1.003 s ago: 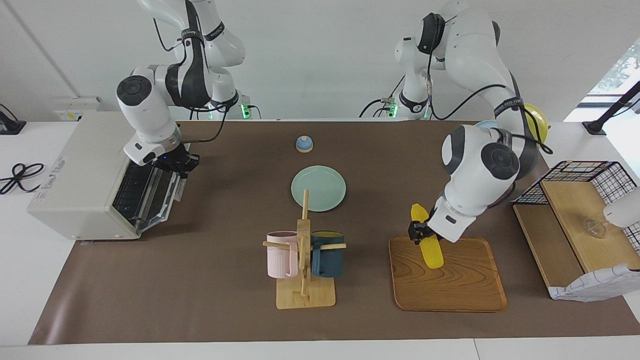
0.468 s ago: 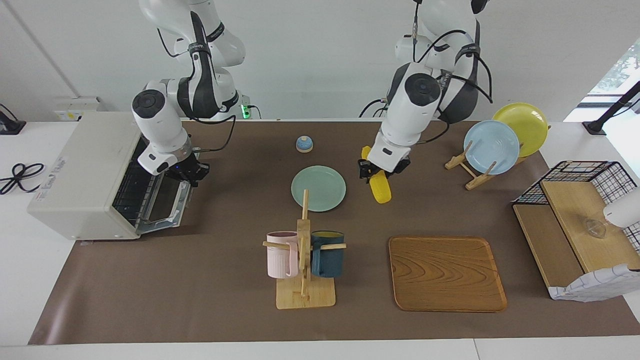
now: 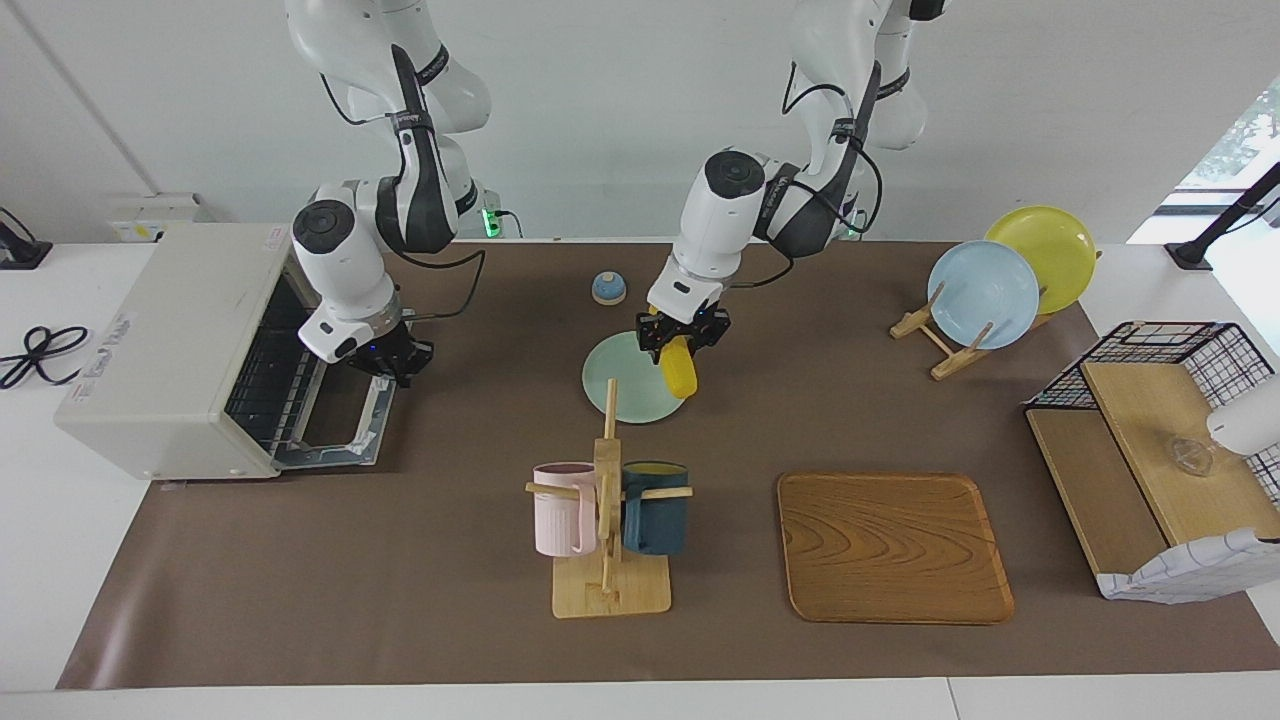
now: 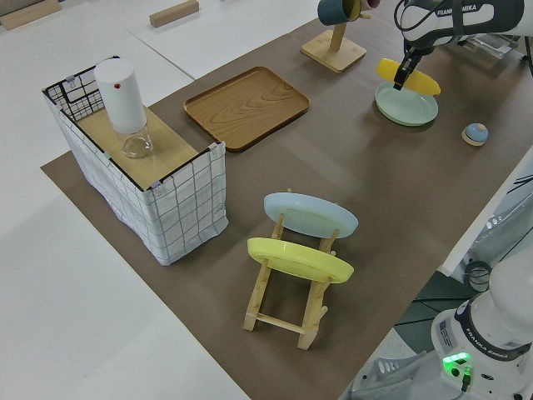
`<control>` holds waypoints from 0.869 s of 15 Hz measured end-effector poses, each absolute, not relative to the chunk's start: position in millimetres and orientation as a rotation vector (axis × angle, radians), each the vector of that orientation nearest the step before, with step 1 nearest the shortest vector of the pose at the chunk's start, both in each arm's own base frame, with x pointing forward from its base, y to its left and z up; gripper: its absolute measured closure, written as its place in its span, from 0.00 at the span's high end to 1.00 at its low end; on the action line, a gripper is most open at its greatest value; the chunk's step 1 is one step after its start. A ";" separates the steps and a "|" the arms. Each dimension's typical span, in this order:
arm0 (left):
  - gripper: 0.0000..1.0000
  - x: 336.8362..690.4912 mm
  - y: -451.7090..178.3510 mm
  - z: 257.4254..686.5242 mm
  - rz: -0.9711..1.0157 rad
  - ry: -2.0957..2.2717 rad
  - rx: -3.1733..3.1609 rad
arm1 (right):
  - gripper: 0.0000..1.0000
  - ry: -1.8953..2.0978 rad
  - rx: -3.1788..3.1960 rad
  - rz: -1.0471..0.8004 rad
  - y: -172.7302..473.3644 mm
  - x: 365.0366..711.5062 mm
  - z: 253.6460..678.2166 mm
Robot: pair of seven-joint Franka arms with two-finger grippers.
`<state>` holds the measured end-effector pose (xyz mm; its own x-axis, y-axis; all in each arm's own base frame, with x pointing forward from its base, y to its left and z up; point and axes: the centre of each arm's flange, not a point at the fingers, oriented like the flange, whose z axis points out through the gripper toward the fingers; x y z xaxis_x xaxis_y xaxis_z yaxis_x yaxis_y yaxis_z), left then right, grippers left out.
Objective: Put corn in oven
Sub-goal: 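Carry the corn toward the green plate while the right gripper reaches the oven, then lower the corn onto the plate while the right gripper opens the oven door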
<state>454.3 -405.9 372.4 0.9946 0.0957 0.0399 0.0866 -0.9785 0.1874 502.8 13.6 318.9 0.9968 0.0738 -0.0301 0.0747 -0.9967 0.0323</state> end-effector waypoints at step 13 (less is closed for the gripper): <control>0.54 444.4 -438.0 315.8 0.087 0.116 2.945 | 0.01 -0.028 3.087 -0.086 25.6 499.3 295.8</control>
